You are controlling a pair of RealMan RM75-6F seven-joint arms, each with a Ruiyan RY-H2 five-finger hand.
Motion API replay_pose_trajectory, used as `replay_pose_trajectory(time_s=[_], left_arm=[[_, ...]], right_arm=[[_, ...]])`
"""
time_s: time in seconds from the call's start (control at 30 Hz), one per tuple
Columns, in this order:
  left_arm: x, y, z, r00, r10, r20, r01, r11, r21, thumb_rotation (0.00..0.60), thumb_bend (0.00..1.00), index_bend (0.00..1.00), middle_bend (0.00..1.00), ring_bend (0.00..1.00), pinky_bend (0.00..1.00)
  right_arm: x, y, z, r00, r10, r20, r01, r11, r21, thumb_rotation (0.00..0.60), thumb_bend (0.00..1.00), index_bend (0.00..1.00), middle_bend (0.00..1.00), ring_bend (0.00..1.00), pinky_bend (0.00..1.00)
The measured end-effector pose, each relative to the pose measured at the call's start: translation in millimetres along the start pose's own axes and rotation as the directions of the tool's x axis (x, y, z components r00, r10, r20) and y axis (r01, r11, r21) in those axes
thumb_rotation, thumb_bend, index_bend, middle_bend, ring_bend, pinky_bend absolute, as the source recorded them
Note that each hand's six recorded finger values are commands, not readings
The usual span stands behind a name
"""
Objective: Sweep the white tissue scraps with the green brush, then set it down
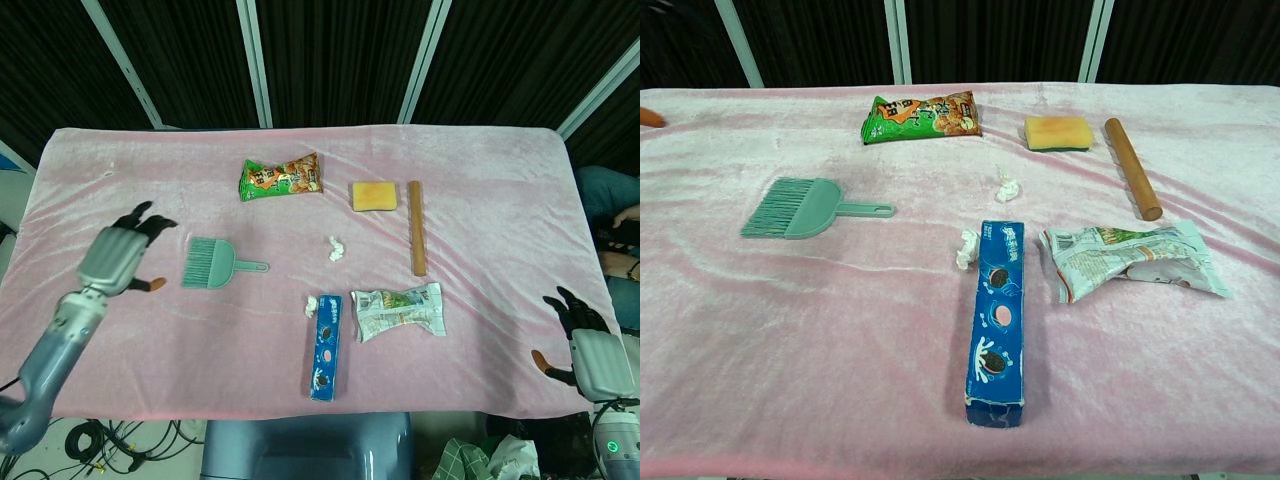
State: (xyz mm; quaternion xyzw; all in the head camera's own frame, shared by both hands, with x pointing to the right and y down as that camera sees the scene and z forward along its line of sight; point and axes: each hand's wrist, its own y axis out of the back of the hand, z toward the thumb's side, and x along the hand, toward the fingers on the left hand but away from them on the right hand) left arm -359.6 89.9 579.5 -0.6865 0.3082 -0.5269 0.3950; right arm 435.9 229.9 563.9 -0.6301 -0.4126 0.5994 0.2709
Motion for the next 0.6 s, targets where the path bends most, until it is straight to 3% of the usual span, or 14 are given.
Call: replay_pose_trajectory(time_s=[0.1,0.23,0.4,0.6], left_arm=[[-53,-5,-35,0.994,0.063,-0.085,-0.064,0.998,-0.01,0.6,0.12,0.2,0.18,0.0,0.19],[-114,-20,-72,0.977,0.091,-0.195,-0.1,0.994,-0.034,0.6,0.12,0.2,0.17,0.0,0.17],[-139,-32,-92,0.965,0.096,-0.246,-0.127,0.985,-0.115,0.6,0.12,0.2,0.16,0.0,0.13],[-149,-43,-105,0.956,0.111,-0.272,-0.149,0.981,-0.125,0.6,0.12,0.2,0.15,0.0,0.09]], right_arm=[[0,0,1,1.0,-0.004,-0.005,0.004,1.0,0.003,0.6,0.2,0.18,0.05,0.1,0.16],[0,0,2,1.0,-0.004,-0.01,0.004,1.0,0.002,0.6,0.19,0.18,0.05,0.1,0.16],[2,-1,3,1.0,-0.001,-0.015,0.001,1.0,0.004,0.6,0.2,0.18,0.05,0.1,0.16],[2,0,1,1.0,-0.006,-0.007,0.006,1.0,0.002,0.6,0.2,0.18,0.05,0.1,0.16]])
